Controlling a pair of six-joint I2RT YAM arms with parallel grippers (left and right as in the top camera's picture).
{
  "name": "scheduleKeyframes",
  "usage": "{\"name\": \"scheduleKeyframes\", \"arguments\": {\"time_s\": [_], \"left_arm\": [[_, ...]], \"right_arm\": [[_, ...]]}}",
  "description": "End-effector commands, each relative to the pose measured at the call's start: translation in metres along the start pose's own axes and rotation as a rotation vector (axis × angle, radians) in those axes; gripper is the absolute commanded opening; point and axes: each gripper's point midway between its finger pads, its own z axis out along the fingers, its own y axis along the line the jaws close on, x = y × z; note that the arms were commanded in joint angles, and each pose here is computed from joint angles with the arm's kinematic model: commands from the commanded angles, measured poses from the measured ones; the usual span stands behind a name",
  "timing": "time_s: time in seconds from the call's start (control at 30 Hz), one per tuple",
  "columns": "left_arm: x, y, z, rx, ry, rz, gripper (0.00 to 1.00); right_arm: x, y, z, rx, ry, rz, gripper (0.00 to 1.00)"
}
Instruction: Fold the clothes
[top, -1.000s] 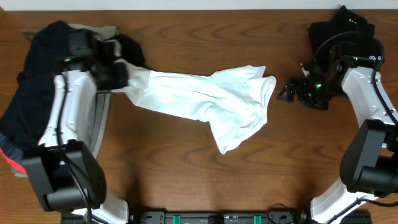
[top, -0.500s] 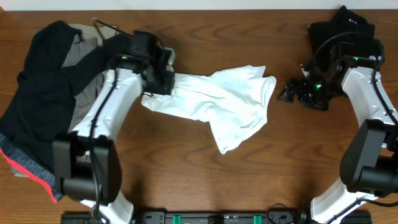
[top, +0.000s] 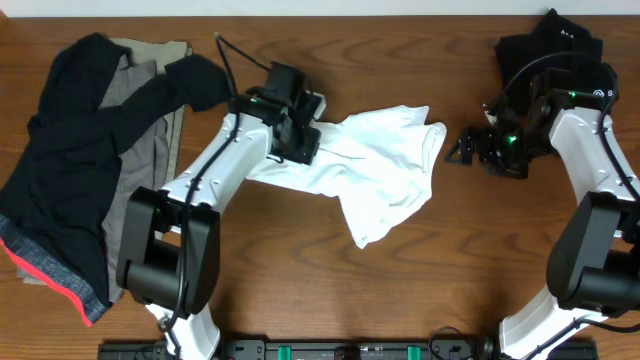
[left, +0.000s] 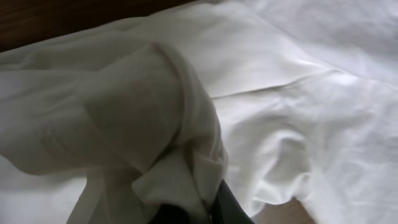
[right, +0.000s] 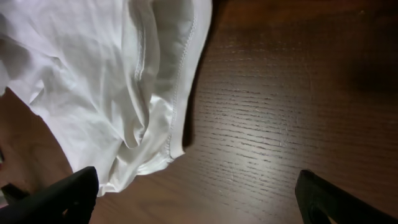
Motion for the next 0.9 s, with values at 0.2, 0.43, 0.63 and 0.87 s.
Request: {"name": "scheduleKeyframes", "arguments": {"time_s": [0.2,0.43,0.63,0.87], "left_arm": [[-0.009,-0.017,-0.002,0.01,-0.035,0.005,0.98],[-0.023,0.005,-0.03,-0.008,-0.114,-0.103,0.98],[-0.023,0.049,-0.042,-0.044,-0.142,-0.224,0.99],[-0.011,0.074,-0.013,-0.05,-0.078,-0.287,0.79]], "right_arm": [[-0.006,0.008,-0.006,-0.013,-0.024,-0.034,0.99],[-0.008,0.008,-0.006,-0.013,-0.032,-0.038,0.99],[-0.01,0.008,-0.006,-0.012,-0.042,-0.043,0.99],[-0.011,0.008,-0.006,-0.011,-0.046,-0.06,0.99]]}}
